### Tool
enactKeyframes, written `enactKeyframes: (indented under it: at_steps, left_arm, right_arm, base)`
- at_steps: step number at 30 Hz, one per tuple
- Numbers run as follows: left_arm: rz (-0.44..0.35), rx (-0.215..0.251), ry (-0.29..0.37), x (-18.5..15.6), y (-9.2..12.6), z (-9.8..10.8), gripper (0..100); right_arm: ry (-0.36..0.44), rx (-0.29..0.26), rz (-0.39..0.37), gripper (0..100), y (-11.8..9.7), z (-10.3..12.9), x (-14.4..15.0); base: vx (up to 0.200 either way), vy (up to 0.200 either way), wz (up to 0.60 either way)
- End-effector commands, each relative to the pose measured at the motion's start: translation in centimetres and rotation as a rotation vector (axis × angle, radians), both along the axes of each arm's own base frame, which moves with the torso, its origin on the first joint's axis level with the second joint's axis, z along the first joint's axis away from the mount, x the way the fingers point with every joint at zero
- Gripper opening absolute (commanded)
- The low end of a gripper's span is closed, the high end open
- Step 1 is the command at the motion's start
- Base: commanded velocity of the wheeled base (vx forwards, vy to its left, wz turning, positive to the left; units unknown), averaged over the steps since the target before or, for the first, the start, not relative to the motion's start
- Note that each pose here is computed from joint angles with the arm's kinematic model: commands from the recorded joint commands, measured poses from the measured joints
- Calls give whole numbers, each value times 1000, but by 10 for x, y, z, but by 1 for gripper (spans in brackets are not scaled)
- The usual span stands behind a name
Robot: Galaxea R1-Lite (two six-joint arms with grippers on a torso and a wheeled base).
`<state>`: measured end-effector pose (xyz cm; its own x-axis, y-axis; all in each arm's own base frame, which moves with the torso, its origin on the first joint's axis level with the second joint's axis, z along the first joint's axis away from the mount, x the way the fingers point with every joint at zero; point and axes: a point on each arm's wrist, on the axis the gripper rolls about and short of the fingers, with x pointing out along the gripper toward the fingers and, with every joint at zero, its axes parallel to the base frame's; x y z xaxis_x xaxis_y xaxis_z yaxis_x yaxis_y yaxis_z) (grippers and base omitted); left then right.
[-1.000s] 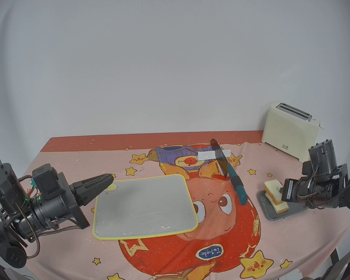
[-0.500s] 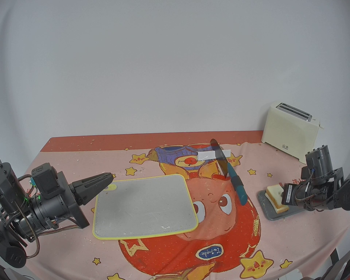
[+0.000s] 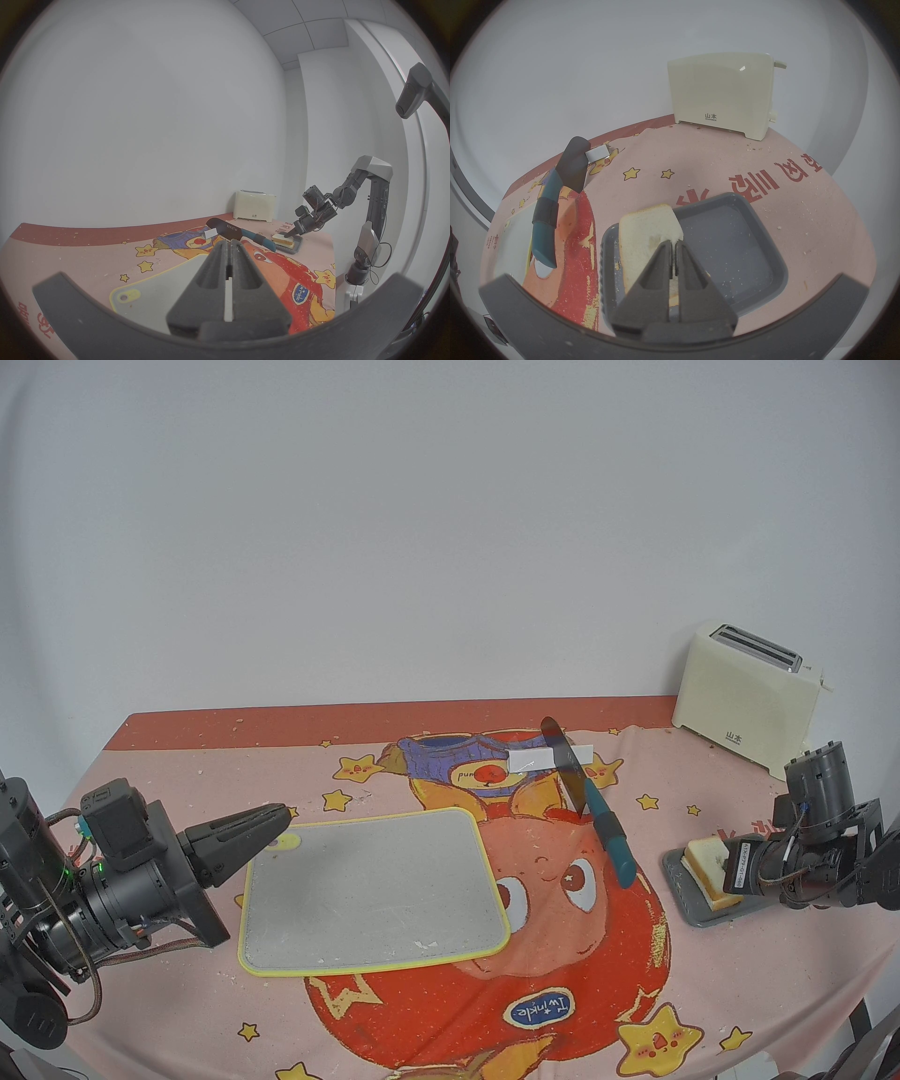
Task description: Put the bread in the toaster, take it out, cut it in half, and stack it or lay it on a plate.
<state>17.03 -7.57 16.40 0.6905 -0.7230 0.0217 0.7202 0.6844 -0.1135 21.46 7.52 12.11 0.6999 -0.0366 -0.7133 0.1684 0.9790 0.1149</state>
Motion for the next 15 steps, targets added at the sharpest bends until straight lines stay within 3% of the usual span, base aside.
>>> enactKeyframes:
  at_steps: [1, 2, 15]
  left_arm:
    - [0, 0, 1, 0, 0, 0, 0]
    - [0, 0, 1, 0, 0, 0, 0]
    - [-14, 2, 7, -1, -2, -2, 0]
  right_arm:
    - [-2, -1, 0, 0, 0, 0, -1]
    - [-4, -8, 2, 100, 0, 1, -1]
    - [-32, -9, -6, 100, 0, 2, 0]
  base:
    - [0, 0, 0]
    - [0, 0, 0]
    - [0, 0, 0]
